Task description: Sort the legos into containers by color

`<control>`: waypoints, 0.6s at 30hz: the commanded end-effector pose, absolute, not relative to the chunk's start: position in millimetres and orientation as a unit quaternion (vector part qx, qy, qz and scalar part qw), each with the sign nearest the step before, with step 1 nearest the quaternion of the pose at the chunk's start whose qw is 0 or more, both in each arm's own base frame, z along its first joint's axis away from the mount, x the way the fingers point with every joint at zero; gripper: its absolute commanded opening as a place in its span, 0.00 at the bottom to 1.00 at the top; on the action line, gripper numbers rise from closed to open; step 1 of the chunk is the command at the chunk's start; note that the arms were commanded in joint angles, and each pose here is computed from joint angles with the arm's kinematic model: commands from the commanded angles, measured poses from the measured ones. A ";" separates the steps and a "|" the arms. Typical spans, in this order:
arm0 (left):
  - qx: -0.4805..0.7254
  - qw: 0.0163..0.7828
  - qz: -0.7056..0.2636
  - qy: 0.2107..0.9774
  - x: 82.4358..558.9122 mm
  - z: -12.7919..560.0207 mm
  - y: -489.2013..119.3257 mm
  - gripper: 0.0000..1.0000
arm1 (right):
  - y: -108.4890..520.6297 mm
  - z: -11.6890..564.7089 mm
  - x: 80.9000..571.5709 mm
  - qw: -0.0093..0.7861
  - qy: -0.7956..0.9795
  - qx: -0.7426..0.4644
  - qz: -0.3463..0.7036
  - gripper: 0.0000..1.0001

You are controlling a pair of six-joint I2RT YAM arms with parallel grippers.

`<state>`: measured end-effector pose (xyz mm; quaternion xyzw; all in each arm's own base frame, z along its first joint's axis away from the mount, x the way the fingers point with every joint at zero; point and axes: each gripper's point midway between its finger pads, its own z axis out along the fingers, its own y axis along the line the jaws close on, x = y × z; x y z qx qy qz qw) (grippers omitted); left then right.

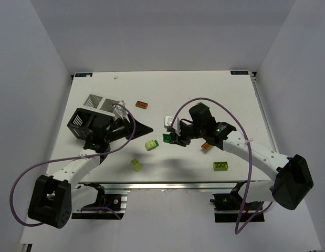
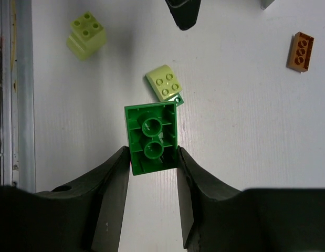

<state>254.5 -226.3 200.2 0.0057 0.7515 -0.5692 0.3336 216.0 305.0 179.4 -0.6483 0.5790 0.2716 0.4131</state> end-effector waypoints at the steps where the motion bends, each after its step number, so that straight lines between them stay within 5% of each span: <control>1: 0.013 0.309 -0.594 0.743 248.5 205.3 -233.4 0.79 | 315.2 191.4 222.2 0.451 0.574 -0.633 0.258 0.05; 18: 0.009 0.267 -0.591 0.761 241.4 185.3 -237.0 0.69 | 352.2 185.8 220.5 0.505 0.557 -0.634 0.183 0.05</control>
